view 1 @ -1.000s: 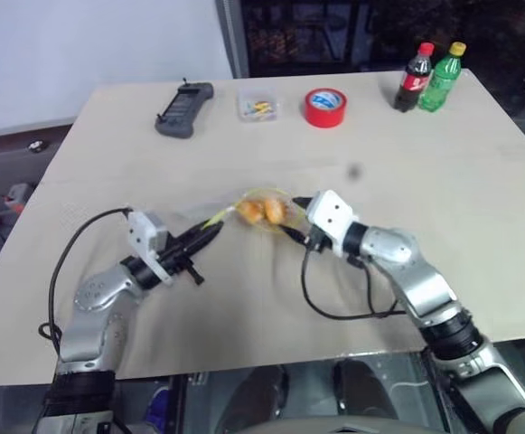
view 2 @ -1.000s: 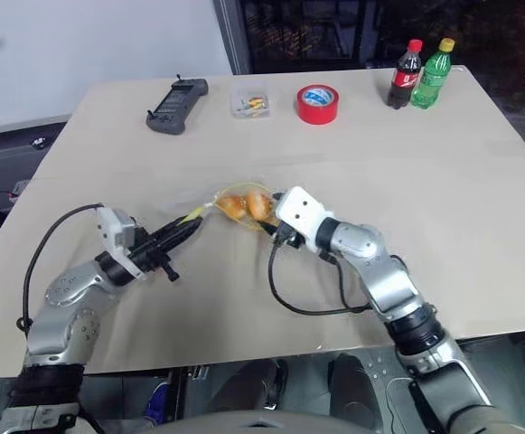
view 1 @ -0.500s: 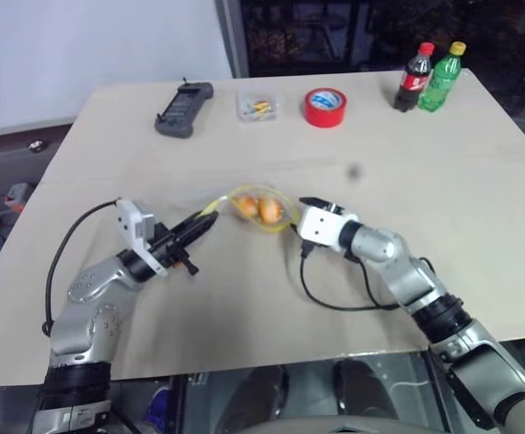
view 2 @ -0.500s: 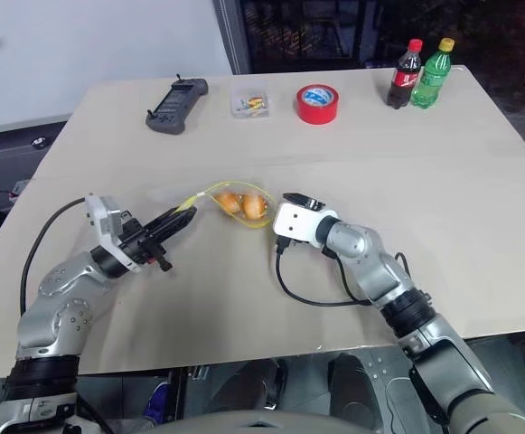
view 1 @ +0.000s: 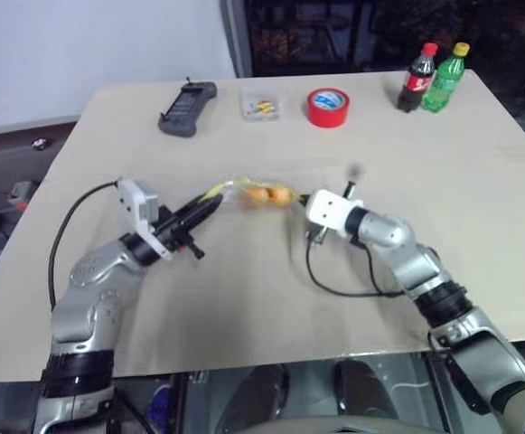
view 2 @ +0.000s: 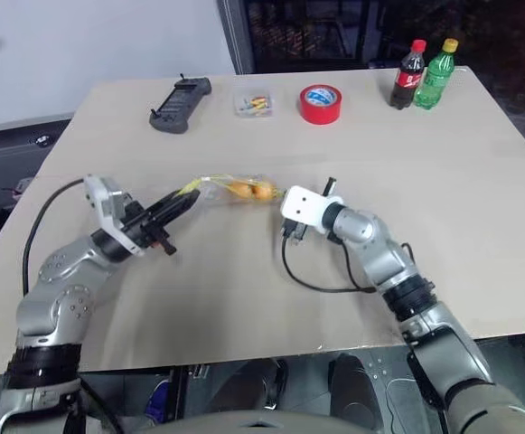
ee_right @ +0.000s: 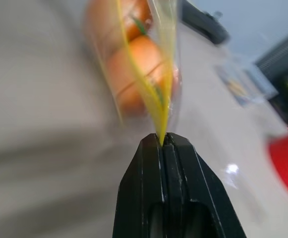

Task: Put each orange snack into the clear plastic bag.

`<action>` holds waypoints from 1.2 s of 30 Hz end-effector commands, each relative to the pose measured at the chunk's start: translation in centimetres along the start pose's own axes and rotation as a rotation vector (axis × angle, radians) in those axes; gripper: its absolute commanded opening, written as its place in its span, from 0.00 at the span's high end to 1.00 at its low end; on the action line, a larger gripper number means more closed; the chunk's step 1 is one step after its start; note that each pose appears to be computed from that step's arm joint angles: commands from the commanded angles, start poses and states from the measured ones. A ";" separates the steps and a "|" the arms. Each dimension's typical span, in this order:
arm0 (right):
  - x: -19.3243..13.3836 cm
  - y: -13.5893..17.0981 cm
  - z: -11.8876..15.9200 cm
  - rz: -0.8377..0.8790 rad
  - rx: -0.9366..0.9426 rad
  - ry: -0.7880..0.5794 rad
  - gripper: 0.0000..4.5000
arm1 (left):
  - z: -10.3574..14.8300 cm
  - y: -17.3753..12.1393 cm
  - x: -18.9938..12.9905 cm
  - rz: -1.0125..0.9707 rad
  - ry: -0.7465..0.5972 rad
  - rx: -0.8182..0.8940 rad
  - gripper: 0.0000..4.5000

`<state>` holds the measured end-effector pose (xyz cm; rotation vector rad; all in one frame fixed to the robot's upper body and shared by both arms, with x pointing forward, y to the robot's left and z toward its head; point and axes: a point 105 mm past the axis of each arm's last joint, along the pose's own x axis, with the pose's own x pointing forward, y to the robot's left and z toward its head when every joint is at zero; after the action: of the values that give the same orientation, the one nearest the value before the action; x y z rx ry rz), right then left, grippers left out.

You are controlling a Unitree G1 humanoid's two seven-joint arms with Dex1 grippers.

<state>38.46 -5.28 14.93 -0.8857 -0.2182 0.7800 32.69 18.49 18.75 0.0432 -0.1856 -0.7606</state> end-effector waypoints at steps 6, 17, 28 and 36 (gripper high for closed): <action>-6.0 -13.0 -1.1 -0.311 -0.254 0.128 0.99 | 6.1 3.1 5.5 0.063 -0.091 0.342 1.00; -11.9 -2.6 -3.5 -0.122 -0.061 0.253 0.61 | -0.9 -2.8 4.5 -0.031 -0.031 0.597 1.00; -8.2 0.6 6.4 0.047 -0.141 -0.065 0.45 | -0.7 -4.4 4.1 -0.104 -0.030 0.745 1.00; -3.9 1.3 9.1 0.111 -0.122 -0.172 0.50 | -0.9 -4.9 3.9 -0.130 -0.026 0.747 1.00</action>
<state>31.01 -2.56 19.42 -0.9552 -0.3293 0.9416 32.82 12.48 16.56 0.7426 -0.4273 -0.7841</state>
